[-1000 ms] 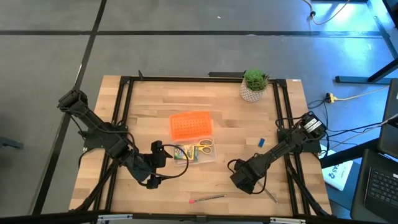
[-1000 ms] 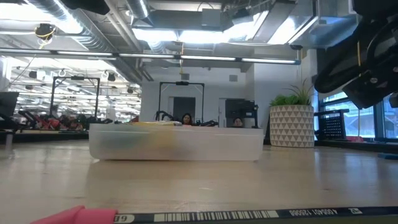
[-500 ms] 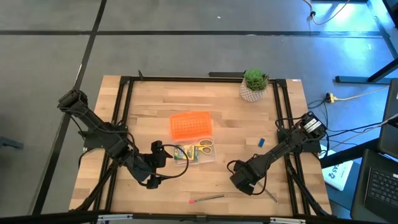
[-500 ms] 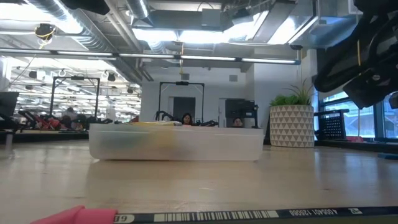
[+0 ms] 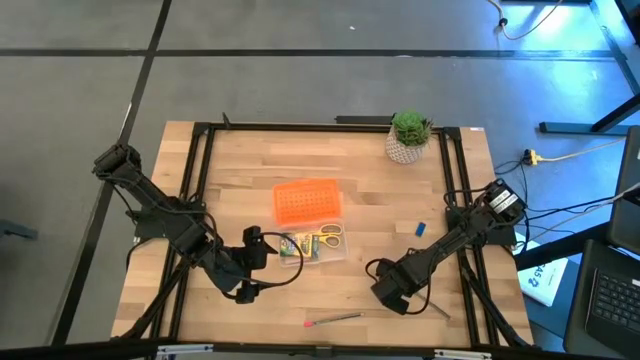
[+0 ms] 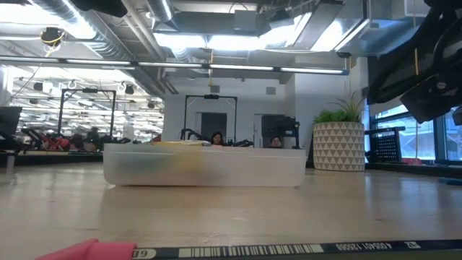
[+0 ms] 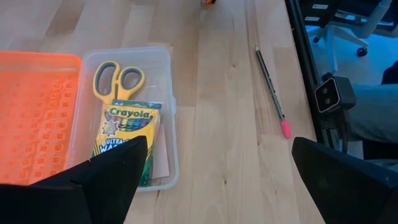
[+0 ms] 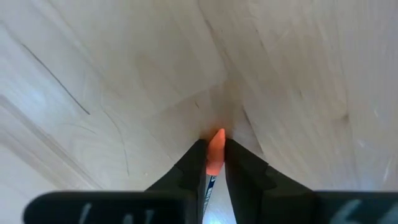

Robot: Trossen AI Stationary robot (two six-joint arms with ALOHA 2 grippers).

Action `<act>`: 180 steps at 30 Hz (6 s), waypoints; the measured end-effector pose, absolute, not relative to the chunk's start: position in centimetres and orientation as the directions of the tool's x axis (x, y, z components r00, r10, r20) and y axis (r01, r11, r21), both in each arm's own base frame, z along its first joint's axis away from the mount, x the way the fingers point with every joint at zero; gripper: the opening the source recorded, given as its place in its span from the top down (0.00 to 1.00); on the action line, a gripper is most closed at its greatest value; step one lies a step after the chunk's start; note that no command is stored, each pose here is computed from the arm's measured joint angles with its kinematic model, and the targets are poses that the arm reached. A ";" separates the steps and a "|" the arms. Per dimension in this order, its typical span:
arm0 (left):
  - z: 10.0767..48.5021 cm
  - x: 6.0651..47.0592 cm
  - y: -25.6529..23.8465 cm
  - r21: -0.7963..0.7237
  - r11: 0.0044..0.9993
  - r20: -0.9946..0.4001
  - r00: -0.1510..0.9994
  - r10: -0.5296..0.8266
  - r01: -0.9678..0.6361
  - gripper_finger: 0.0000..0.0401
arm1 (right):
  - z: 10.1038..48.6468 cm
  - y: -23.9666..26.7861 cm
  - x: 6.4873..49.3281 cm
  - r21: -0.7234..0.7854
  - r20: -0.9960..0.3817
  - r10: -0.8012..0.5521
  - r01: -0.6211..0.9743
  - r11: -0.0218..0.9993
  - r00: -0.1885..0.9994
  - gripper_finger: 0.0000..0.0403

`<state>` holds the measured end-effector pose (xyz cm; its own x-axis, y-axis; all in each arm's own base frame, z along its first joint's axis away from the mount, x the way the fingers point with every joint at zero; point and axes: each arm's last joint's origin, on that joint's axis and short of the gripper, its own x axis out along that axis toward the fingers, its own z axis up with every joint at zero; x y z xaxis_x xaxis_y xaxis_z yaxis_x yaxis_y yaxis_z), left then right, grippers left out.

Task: Pack school essentials
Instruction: Put the right black pencil into the supply box, then put the black pencil into the supply box

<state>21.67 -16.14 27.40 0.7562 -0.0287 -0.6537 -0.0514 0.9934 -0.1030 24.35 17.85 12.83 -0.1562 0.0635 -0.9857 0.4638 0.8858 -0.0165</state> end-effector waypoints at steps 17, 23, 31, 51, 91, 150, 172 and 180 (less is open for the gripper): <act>27.4 21.7 -16.1 -0.097 0.994 -0.655 0.755 -0.028 -0.047 0.02 | 13.8 18.0 25.4 -0.015 -0.987 0.067 0.497 0.868 -0.147 0.87; 27.4 21.7 -16.1 -0.096 0.994 -0.655 0.755 -0.027 -0.047 0.02 | 15.9 17.6 27.8 0.051 -0.995 0.087 0.465 0.884 -0.057 0.86; 27.4 21.6 -16.1 -0.094 0.994 -0.657 0.753 -0.026 -0.048 0.02 | 20.5 14.9 31.4 0.021 -0.999 0.008 0.363 0.932 0.039 0.86; 27.3 21.6 -16.1 -0.092 0.994 -0.656 0.755 -0.015 -0.061 0.02 | 30.3 7.6 38.5 -0.149 -0.856 -0.112 -0.033 0.988 0.504 0.86; 27.8 21.2 -15.4 -0.092 0.992 -0.659 0.752 0.005 -0.088 0.02 | 25.9 3.9 41.1 -0.183 -0.724 -0.073 -0.088 0.979 0.685 0.86; 27.8 21.2 -15.4 -0.070 0.991 -0.646 0.762 0.040 -0.111 0.02 | 26.6 13.9 38.0 -0.129 -0.749 0.213 -0.454 0.882 0.627 0.73; 18.8 26.2 -21.6 -0.057 0.997 -0.662 0.749 0.006 -0.059 0.02 | 27.0 20.0 34.6 -0.131 -0.746 0.162 -0.381 0.915 0.646 0.73; 16.4 27.5 -23.0 -0.129 0.990 -0.633 0.773 -0.040 -0.054 0.02 | 27.1 20.3 34.4 -0.127 -0.747 0.168 -0.387 0.913 0.643 0.73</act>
<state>27.52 -23.02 16.45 0.7729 -0.0403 -0.6332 -0.0541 0.9902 -0.1291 34.42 20.26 27.06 0.6430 0.1680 -0.7472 -0.3866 0.9134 -0.1273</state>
